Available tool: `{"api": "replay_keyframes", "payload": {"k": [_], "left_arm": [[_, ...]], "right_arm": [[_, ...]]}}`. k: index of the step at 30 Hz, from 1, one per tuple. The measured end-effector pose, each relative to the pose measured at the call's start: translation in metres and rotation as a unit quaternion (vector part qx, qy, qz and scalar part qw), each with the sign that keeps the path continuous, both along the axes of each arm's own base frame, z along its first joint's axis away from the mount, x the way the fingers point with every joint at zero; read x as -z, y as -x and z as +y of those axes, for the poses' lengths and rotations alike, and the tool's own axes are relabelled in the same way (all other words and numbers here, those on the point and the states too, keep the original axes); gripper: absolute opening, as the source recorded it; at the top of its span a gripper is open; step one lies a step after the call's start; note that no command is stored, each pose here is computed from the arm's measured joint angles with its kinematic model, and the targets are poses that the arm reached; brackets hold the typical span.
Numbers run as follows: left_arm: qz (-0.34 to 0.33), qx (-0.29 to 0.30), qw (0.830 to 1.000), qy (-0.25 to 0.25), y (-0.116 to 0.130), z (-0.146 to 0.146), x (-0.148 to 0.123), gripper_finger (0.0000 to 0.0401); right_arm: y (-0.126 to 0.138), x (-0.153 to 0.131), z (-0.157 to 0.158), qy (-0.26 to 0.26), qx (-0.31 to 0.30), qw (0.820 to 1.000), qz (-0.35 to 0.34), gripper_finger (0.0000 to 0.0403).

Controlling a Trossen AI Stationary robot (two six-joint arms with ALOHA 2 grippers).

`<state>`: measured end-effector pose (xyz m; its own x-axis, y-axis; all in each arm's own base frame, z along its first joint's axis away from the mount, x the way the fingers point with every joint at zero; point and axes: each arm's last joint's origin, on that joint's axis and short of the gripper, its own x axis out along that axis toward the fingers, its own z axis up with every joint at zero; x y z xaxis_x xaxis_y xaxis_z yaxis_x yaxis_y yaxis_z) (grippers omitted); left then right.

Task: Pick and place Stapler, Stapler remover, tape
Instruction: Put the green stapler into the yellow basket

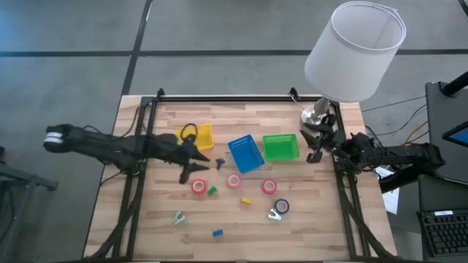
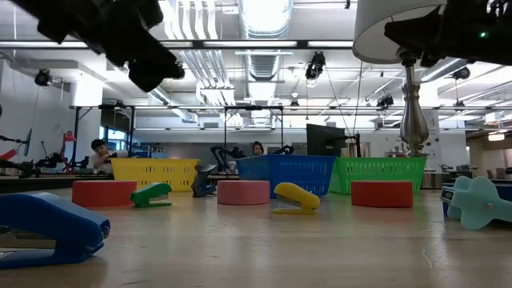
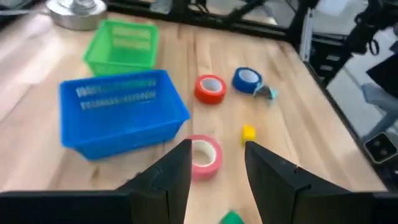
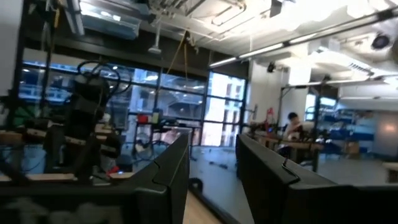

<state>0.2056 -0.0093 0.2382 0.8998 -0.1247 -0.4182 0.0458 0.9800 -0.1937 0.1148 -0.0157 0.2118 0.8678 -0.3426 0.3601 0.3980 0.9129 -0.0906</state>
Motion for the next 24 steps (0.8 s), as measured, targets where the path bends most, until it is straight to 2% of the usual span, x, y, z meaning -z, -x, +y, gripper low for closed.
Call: {"api": "replay_keyframes", "payload": {"k": [4, 6, 9, 14, 19, 24], "left_arm": [[0.08, 0.013, 0.997, 0.014, -0.021, -0.012, 0.001, 0.0152], [0.098, 0.022, 0.995, 0.016, -0.03, -0.02, 0.001, 0.0152], [0.145, 0.011, 0.989, 0.033, -0.041, -0.03, 0.015, 0.0152], [0.199, -0.02, 0.976, 0.088, -0.053, -0.047, 0.035, 0.0152], [0.249, -0.037, 0.965, 0.078, -0.055, -0.061, 0.062, 0.0152], [0.268, -0.058, 0.96, 0.054, -0.06, -0.069, 0.081, 0.0152]], "right_arm": [[-0.003, 0.0, 0.0, -0.009, -0.015, 1.0, 0.007, 0.0125], [-0.006, -0.008, 0.001, -0.009, -0.026, 1.0, 0.003, 0.0125], [-0.011, -0.023, 0.003, 0.004, -0.061, 0.998, 0.015, 0.0125], [-0.028, -0.043, 0.002, -0.009, -0.079, 0.993, 0.086, 0.0121], [-0.049, -0.052, -0.001, -0.003, -0.038, 0.986, 0.164, 0.0119], [-0.069, -0.062, -0.007, -0.02, 0.039, 0.982, 0.182, 0.0125]]}}
